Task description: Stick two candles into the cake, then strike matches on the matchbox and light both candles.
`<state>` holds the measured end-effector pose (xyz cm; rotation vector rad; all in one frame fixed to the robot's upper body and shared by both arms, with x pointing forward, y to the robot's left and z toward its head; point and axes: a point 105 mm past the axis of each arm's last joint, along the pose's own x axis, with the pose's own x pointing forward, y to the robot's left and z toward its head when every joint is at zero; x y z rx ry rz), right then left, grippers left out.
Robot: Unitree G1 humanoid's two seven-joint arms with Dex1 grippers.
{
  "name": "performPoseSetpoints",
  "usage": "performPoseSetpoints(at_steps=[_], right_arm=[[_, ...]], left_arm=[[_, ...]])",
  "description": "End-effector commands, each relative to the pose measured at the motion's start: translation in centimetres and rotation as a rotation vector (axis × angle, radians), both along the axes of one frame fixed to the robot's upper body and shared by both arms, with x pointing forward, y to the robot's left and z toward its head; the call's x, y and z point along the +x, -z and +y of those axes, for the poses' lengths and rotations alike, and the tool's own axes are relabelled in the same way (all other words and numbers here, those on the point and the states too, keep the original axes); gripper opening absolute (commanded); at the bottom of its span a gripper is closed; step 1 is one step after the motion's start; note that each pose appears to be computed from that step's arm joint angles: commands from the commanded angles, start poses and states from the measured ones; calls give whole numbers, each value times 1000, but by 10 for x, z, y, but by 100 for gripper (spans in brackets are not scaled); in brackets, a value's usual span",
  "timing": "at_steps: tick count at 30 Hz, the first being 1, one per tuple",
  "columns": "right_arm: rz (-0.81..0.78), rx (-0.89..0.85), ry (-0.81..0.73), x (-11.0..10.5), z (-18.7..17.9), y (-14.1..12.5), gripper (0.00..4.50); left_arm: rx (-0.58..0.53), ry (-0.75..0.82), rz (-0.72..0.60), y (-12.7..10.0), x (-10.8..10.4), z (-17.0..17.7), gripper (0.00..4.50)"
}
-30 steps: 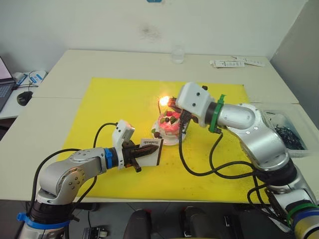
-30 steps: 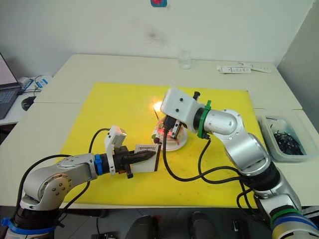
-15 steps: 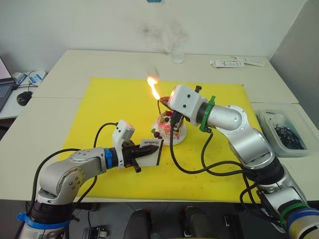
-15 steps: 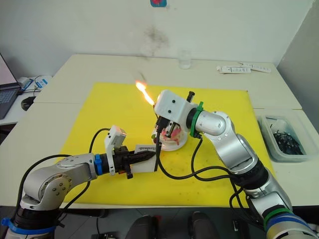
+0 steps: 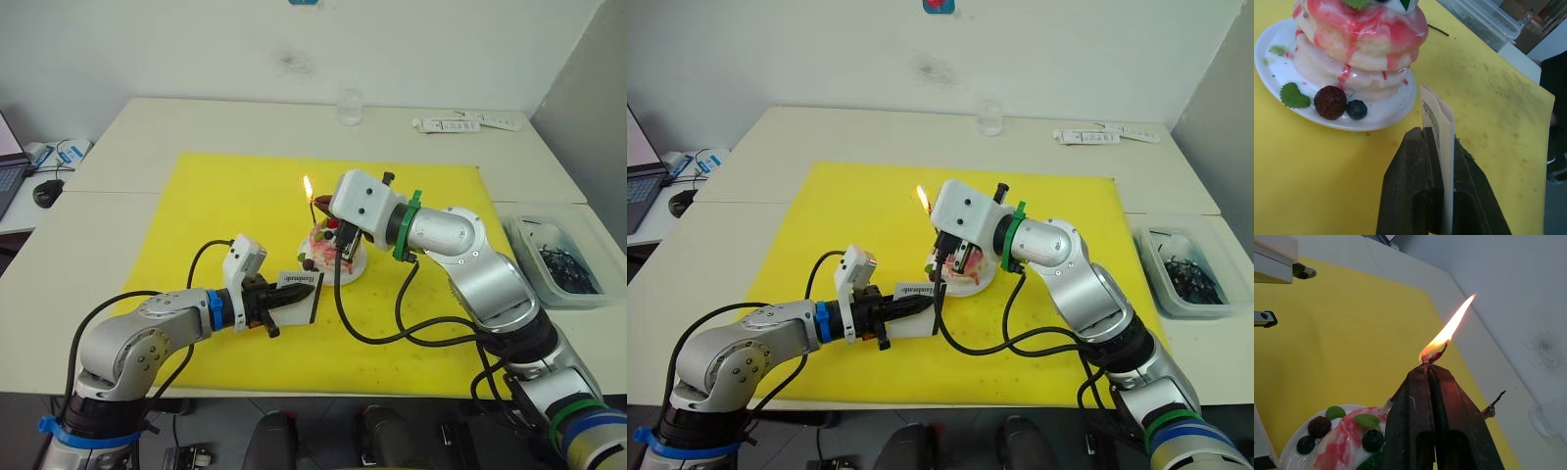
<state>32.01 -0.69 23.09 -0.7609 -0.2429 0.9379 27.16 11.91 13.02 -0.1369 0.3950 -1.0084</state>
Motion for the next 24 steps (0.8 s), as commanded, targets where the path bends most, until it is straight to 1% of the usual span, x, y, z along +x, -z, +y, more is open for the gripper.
performPoseSetpoints(at_steps=[1,12,16,20,22,24], right_arm=[[-55,23,-11,-6,0,-15,4],[-38,24,-26,-9,1,-12,4],[25,26,-86,-23,0,-8,4],[97,17,-128,-39,-10,-1,4],[138,17,-115,-47,-22,3,4],[197,35,-42,-52,-43,8,4]], left_arm=[[-5,24,-39,-9,-1,-5,0],[-5,30,-35,-7,-3,-5,0],[-10,29,-33,-7,-3,-6,0],[-15,40,-23,-6,-4,-9,0],[-20,54,-13,-6,-6,-11,0],[-26,77,2,-4,-9,-15,0]])
